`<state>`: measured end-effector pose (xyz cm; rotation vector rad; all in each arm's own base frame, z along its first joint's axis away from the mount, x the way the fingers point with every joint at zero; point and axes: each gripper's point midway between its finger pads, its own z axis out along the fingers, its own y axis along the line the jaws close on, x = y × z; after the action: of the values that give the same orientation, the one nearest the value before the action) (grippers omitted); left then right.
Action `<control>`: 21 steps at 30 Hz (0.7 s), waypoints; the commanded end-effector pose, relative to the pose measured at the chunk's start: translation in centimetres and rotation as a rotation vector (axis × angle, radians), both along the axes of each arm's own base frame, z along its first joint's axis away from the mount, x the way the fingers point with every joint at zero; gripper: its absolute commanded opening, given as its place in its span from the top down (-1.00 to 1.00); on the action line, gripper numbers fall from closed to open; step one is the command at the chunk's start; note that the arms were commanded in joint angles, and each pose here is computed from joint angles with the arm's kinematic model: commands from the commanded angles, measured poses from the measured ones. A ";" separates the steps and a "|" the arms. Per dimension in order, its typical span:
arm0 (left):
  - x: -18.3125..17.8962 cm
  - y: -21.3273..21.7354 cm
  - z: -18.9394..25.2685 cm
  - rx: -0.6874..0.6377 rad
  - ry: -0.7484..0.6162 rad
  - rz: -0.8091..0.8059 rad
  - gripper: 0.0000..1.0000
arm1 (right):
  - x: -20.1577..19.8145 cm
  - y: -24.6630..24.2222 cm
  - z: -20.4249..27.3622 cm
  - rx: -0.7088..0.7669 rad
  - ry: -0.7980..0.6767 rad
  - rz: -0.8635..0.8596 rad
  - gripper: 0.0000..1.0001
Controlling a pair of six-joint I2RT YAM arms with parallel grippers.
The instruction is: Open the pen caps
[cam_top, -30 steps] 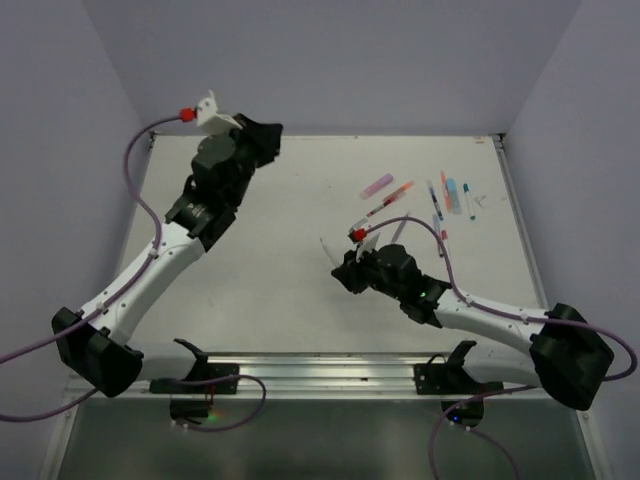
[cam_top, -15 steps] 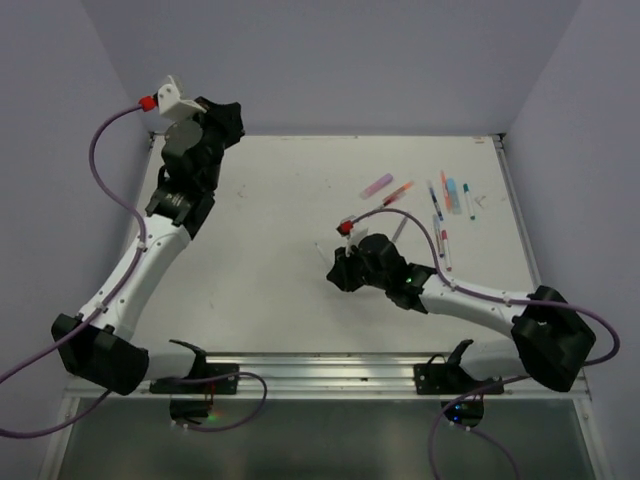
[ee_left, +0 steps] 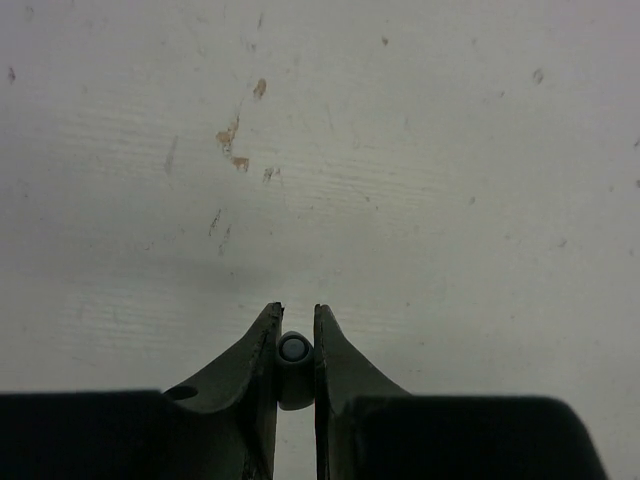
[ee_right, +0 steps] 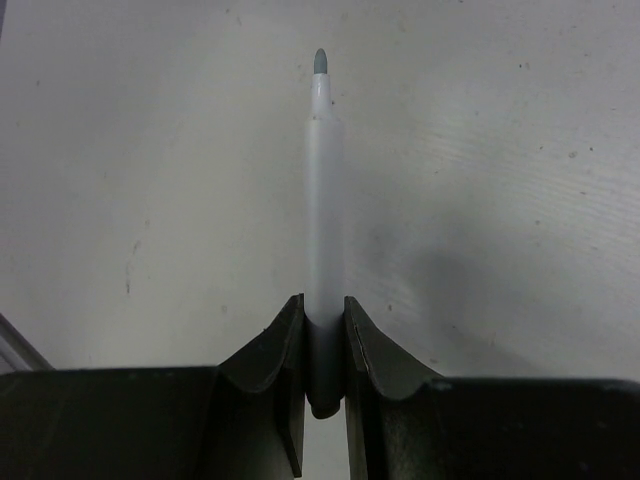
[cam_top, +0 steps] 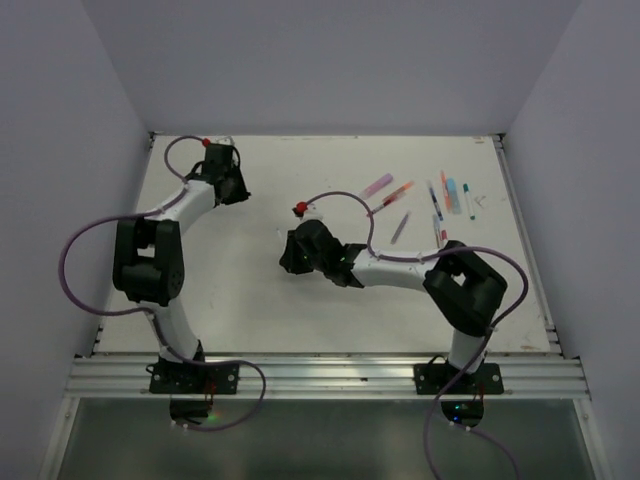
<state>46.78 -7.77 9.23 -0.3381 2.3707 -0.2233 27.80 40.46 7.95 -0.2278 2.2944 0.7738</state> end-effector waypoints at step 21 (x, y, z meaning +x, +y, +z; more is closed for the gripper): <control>-1.2 1.2 -6.0 0.055 0.188 -0.020 -0.15 | 4.6 6.6 -4.0 -0.030 0.043 -0.160 0.92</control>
<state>45.91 -7.00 2.91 -0.3279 2.5614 -0.1464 31.42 46.04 2.83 -0.0708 2.3712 0.6582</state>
